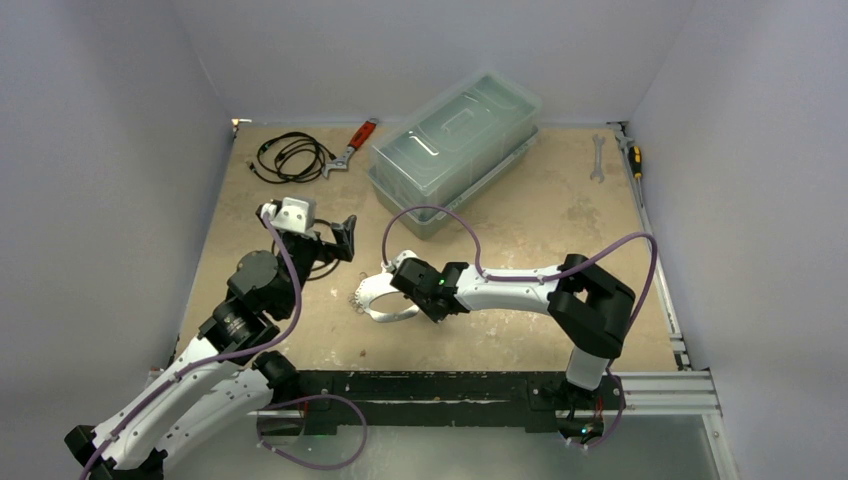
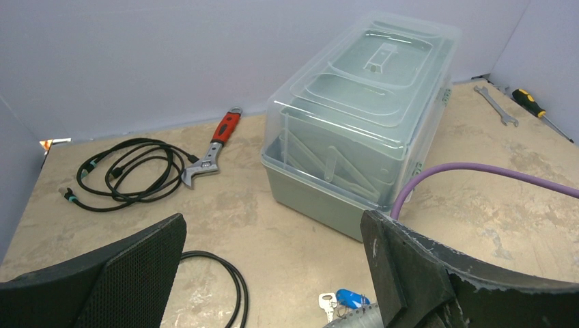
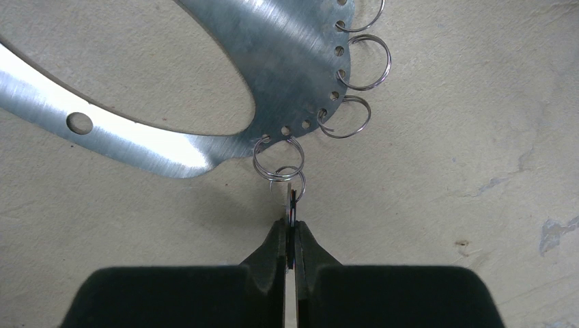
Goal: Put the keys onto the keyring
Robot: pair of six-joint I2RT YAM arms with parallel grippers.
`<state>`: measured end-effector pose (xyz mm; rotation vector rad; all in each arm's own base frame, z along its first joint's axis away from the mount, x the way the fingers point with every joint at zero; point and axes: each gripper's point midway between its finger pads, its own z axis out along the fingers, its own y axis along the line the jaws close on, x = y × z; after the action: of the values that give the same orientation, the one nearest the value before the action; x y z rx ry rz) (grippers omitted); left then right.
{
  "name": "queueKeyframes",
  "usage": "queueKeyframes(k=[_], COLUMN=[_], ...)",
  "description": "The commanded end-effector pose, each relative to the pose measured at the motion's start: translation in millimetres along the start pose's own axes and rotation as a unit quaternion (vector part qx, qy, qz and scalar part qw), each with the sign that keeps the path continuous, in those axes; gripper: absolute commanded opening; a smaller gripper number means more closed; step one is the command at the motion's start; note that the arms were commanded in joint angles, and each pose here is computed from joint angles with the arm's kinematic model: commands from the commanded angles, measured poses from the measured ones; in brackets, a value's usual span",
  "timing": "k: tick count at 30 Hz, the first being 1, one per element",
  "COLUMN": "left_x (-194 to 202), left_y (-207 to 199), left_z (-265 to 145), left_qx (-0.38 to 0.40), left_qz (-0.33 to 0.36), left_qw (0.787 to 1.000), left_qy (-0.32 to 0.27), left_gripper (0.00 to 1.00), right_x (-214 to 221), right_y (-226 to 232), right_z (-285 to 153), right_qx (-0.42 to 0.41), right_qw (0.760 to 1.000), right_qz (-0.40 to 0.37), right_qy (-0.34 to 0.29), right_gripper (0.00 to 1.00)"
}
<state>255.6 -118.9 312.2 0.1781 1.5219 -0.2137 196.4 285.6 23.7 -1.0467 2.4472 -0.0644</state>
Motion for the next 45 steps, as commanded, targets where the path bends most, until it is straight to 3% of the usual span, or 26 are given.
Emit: queueKeyframes(k=[1,8,14,20,29,33,38,45], left_x=[-18,-18,-17,-18,-19,-20,-22,-24], left_y=[1,0,0,1,1,1,2,4], left_z=[0,1,1,0,-1,-2,-3,-5], left_qx=[0.002,0.003,0.004,0.004,0.004,0.007,0.006,0.003], left_qz=[-0.003,-0.002,0.000,-0.001,-0.002,-0.002,-0.003,-0.004], left_qw=[1.000,1.000,1.000,1.000,1.000,1.000,1.000,1.000], left_qy=[-0.017,-0.016,-0.015,-0.017,-0.020,-0.023,-0.026,-0.029], left_gripper=[0.99,0.99,0.99,0.99,0.99,0.99,0.99,0.99], right_x=[7,12,9,-2,-57,-80,-107,-100], right_y=[1,-2,-5,-14,-38,-50,-77,-107], right_z=[-3,-5,-13,-36,-101,-139,-208,-288], right_qx=[-0.011,-0.006,-0.003,-0.001,0.004,0.000,-0.006,-0.058], right_qw=[1.000,1.000,1.000,1.000,0.986,0.973,0.934,0.830], right_qz=[-0.007,-0.011,-0.003,0.012,0.062,0.078,0.129,0.207], right_qy=[0.008,0.018,0.009,-0.019,-0.154,-0.215,-0.334,-0.514], right_gripper=[0.00,0.05,0.35,0.52,0.96,0.99,0.99,0.99])
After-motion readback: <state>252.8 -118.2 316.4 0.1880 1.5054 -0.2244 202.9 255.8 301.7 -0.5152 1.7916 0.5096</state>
